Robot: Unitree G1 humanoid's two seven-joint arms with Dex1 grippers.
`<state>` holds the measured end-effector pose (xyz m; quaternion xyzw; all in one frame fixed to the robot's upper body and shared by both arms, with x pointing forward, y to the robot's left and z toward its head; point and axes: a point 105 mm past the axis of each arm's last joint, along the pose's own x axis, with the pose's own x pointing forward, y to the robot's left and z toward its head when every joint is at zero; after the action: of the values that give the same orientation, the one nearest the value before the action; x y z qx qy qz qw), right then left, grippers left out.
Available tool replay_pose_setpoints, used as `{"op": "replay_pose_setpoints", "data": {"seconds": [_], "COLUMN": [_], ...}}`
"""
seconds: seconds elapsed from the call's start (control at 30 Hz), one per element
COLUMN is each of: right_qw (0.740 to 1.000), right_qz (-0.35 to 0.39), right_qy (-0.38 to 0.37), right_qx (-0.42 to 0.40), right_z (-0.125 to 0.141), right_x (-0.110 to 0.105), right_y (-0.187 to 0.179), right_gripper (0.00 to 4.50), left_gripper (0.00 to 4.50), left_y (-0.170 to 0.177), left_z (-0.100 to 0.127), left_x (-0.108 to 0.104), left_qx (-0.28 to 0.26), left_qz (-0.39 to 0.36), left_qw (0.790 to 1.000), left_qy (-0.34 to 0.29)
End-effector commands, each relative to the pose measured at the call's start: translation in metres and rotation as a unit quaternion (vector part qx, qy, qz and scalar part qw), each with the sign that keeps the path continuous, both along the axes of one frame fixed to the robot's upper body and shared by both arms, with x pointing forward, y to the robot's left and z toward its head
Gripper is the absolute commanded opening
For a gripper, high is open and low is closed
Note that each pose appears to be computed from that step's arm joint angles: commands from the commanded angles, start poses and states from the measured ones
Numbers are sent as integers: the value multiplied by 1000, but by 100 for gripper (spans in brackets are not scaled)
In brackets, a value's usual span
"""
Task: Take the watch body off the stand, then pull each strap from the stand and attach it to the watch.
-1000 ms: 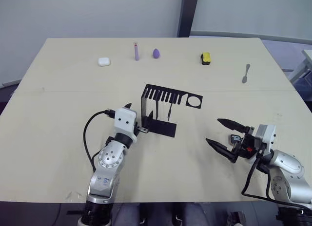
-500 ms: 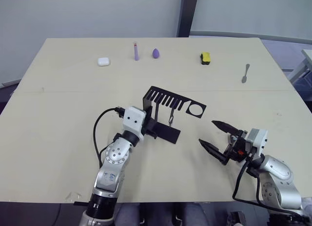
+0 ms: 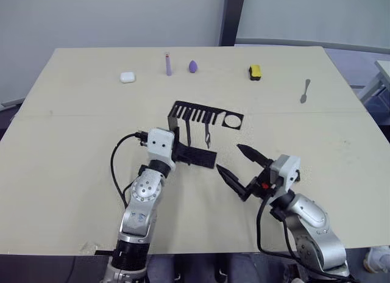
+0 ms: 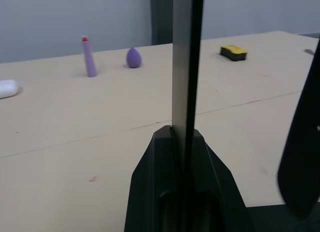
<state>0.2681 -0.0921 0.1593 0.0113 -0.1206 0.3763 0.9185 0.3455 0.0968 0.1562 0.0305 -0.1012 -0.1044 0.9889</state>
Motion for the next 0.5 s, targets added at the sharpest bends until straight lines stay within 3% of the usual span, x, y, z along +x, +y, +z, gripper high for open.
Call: {"op": "replay_pose_setpoints", "data": {"seconds": [0.03, 0.5], "right_qw": [999, 996], "right_qz": [-30, -70], "right_qy": [-5, -27], "right_qx": [19, 42], "right_z": [16, 46], "right_x": [10, 48], "right_y": [14, 56], "right_gripper": [450, 450], "left_gripper": [5, 5], "left_y": [0, -4], "left_z": [15, 13], "left_x": [2, 6], "left_qx": [-8, 10], "left_qz": [16, 22], "left_qw": [999, 999], "left_qy": [-29, -27]}}
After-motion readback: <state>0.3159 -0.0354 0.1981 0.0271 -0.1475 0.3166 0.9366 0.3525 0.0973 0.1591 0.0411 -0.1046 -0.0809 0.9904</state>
